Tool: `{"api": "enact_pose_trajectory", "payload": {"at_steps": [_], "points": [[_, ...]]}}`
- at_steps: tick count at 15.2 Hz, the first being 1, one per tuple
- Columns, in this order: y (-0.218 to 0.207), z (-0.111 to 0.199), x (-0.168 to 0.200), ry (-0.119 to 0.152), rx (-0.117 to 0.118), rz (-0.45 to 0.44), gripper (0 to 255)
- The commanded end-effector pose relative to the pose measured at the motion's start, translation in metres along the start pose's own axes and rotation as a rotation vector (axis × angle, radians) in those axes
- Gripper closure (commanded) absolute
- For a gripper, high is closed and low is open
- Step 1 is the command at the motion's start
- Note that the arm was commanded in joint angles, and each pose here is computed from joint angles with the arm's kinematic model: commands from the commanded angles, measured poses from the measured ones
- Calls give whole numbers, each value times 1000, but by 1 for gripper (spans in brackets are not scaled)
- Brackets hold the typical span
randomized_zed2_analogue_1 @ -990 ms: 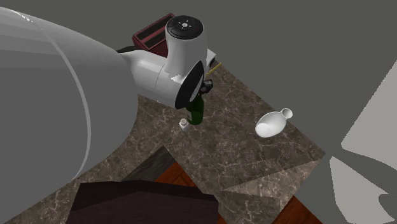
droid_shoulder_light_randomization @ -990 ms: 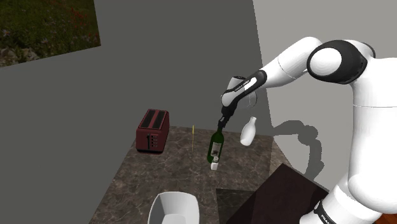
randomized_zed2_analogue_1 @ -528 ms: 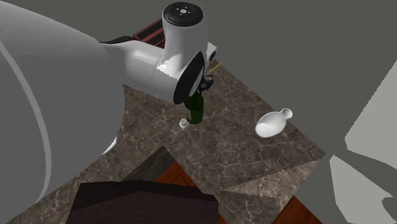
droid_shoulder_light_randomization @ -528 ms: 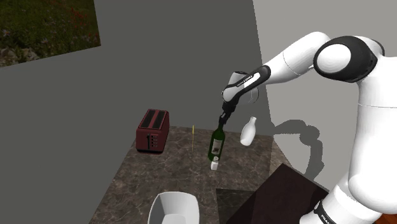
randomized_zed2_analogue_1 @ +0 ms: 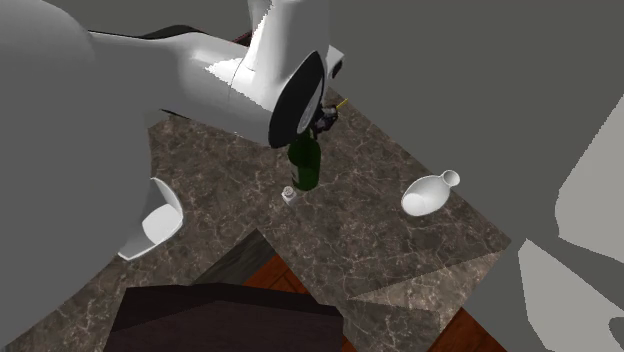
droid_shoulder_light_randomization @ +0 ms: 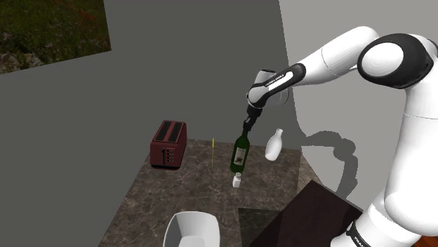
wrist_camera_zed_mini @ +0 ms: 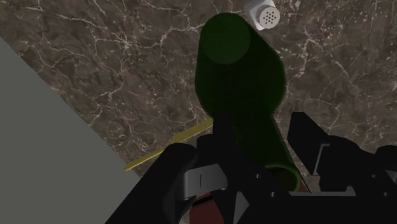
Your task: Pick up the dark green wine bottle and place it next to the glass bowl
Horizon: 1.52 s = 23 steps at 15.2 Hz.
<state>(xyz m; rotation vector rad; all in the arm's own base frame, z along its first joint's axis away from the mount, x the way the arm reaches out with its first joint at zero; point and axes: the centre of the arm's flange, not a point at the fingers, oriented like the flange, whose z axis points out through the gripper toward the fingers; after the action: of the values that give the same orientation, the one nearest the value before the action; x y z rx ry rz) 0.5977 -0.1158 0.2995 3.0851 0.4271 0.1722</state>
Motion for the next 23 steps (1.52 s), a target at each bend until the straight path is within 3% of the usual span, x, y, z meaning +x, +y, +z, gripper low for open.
{"api": "enact_pose_trajectory", "payload": {"at_steps": [1, 23], "points": [[0, -10, 2, 0, 0, 0, 255], [4, -126, 14, 0, 0, 0, 255]]}}
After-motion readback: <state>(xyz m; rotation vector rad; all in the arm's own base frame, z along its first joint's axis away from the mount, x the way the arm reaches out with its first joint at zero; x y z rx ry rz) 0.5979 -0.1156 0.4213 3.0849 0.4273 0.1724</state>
